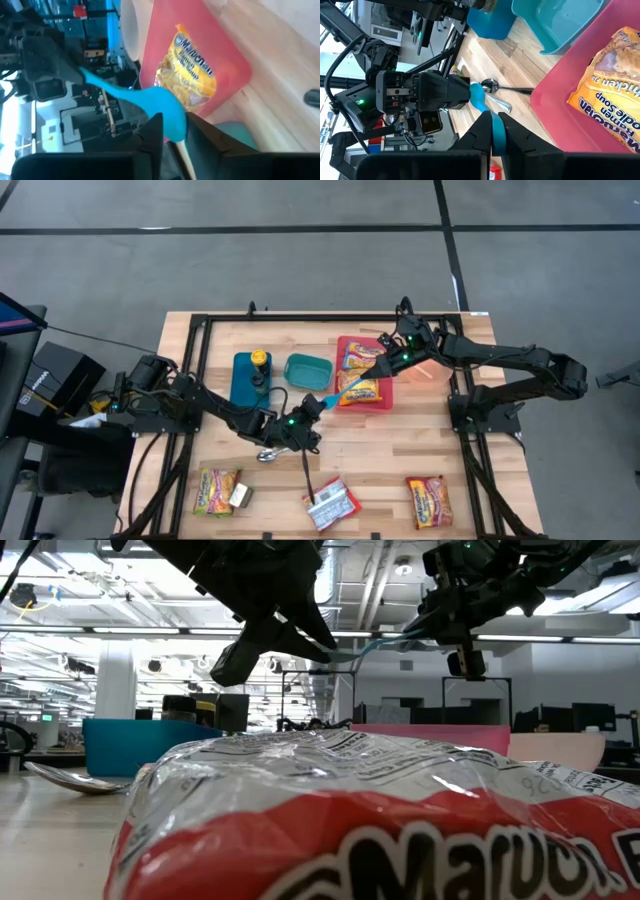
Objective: Pick & Place Food Item
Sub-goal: Put the blue baby spoon into the green bin
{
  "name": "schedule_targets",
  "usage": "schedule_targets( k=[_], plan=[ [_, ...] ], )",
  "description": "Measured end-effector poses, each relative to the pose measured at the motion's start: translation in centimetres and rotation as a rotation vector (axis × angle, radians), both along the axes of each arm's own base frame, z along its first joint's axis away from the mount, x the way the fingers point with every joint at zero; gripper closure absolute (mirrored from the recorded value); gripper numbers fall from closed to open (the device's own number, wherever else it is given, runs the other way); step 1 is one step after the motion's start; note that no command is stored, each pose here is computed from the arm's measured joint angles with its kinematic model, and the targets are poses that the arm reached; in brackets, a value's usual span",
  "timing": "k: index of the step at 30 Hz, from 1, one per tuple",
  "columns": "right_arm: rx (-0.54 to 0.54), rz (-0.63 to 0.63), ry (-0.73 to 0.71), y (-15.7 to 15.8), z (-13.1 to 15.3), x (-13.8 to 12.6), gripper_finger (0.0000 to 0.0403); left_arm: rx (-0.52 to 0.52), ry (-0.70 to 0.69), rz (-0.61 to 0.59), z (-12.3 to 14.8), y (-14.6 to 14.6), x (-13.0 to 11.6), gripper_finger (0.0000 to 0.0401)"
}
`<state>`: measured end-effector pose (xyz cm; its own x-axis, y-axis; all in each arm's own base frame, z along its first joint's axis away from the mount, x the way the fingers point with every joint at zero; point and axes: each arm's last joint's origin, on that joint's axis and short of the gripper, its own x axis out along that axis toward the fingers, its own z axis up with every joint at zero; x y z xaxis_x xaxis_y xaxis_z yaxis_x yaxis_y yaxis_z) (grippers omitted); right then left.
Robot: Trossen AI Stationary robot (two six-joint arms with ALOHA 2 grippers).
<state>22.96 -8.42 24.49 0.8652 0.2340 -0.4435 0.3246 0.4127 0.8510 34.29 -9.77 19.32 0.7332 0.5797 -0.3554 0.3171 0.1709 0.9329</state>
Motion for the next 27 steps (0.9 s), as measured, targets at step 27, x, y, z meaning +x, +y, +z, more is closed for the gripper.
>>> schedule_targets(
  k=[27],
  plan=[
    [-0.043, 0.004, -0.014, -0.34, 0.03, -0.10, 0.0396, -0.020, -0.005, 0.082, -0.48, -0.08, -0.61, 0.0265]
  ],
)
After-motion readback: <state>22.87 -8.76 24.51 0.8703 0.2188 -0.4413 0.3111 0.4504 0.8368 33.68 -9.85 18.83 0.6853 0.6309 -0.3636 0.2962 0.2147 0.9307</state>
